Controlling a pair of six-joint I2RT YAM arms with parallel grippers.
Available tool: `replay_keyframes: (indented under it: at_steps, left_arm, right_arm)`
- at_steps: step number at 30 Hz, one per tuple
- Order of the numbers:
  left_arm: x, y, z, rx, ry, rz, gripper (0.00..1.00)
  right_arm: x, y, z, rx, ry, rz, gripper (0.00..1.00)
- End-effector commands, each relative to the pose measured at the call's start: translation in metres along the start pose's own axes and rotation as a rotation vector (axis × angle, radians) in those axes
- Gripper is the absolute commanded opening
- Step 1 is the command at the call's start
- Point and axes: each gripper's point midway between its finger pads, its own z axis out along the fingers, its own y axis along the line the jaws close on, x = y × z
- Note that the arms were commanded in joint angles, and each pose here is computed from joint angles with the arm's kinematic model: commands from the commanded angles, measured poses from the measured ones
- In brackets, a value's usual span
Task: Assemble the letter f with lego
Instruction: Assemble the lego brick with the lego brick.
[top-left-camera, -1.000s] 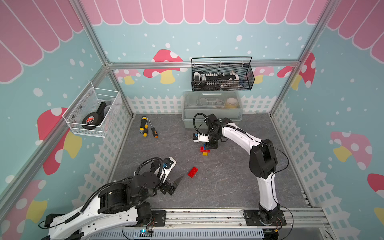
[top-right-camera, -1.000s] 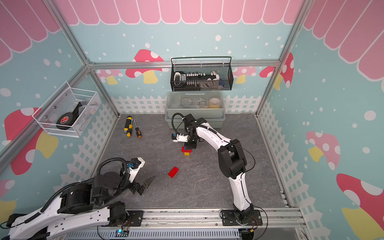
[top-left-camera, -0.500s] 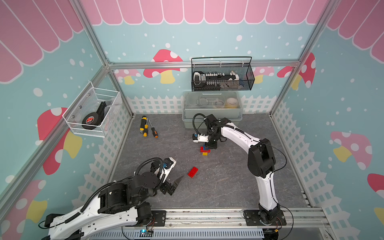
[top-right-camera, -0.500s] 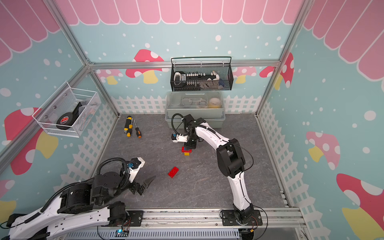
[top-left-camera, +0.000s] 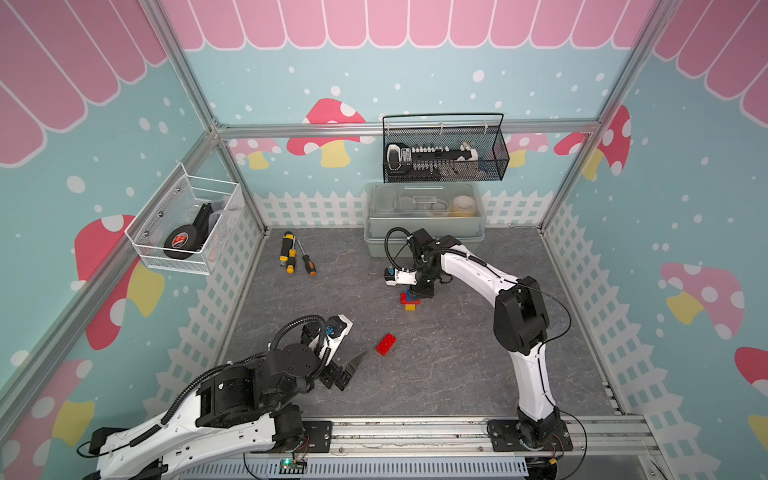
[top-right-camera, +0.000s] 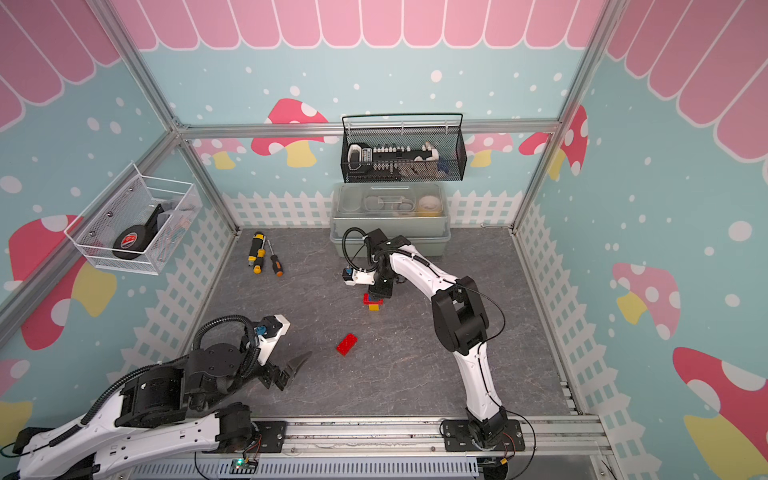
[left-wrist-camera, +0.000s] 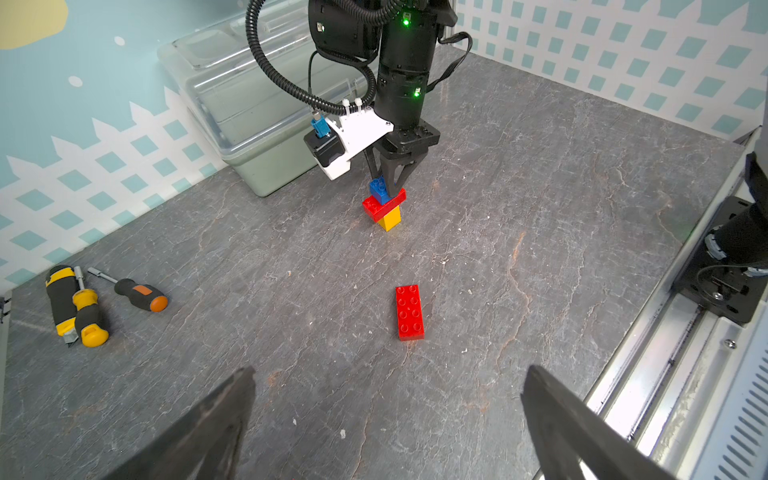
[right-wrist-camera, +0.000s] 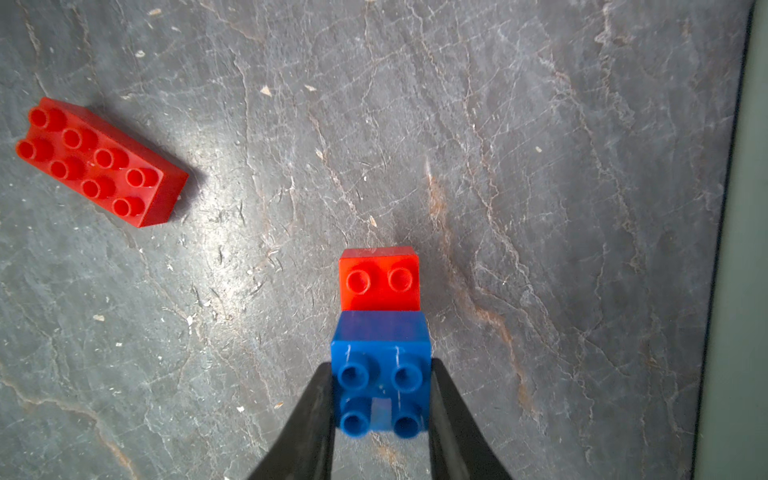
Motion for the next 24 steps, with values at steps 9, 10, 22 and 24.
replay_keyframes:
  at_steps: [9, 10, 22, 24]
  left_arm:
    - [-0.004, 0.003, -0.006, -0.003, -0.008, 0.011, 0.99]
    - [-0.004, 0.003, -0.006, -0.002, -0.007, 0.011, 0.99]
    - [-0.004, 0.002, -0.006, 0.002, -0.008, 0.012, 0.99]
    - [-0.004, 0.002, -0.006, 0.002, -0.008, 0.012, 0.99]
  right_arm:
    - [0.005, 0.009, 0.014, -0.055, 0.065, -0.039, 0.33]
    - [0.007, 0.010, 0.014, -0.058, 0.073, -0.040, 0.33]
    - [0.011, 0.012, 0.012, -0.070, 0.124, -0.047, 0.33]
    - [0.012, 0.012, 0.013, -0.074, 0.129, -0.049, 0.33]
